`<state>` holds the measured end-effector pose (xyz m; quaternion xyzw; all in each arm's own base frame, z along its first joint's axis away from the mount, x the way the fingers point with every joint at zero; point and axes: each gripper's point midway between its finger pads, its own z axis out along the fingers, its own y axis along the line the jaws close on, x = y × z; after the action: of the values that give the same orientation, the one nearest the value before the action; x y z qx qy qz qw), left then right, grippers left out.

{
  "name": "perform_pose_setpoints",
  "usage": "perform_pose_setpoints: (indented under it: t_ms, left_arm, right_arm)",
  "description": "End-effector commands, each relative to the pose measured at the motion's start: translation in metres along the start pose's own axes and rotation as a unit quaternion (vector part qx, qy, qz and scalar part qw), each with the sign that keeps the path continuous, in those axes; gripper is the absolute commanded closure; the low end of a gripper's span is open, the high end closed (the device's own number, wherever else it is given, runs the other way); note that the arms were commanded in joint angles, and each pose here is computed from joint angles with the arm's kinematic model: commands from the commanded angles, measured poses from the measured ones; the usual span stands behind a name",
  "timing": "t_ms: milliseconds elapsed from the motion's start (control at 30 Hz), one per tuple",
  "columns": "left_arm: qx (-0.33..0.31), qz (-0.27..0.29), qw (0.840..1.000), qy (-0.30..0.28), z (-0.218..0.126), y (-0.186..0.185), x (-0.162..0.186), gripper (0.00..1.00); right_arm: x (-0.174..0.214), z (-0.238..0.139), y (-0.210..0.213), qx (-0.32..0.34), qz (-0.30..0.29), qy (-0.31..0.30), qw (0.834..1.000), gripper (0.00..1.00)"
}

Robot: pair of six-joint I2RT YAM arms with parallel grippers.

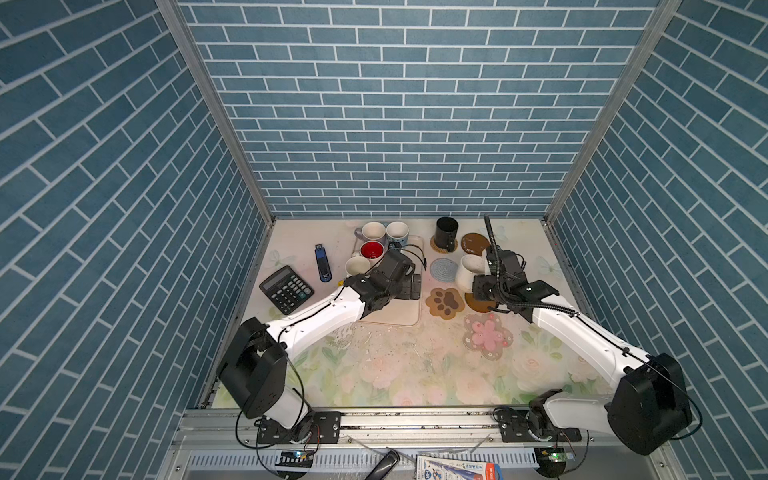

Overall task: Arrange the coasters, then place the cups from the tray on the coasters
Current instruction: 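Carry the speckled mug with the right gripper over the brown wooden coaster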

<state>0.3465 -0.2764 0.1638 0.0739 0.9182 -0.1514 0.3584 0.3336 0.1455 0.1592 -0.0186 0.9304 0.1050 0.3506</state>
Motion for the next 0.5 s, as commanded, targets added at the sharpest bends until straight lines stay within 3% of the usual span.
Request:
perform_pose_setpoints:
  t_ms: [0, 467]
  left_arm:
    - [0.018, 0.013, 1.0, -0.004, 0.011, -0.015, -0.01, 0.01]
    - [0.043, -0.008, 0.999, -0.017, 0.064, -0.012, -0.052, 0.01]
  right_arm:
    - [-0.039, -0.007, 0.0, -0.014, 0.009, -0.065, 0.998, 1.0]
    - [-0.116, 0.026, -0.024, 0.014, 0.012, -0.105, 0.994, 1.0]
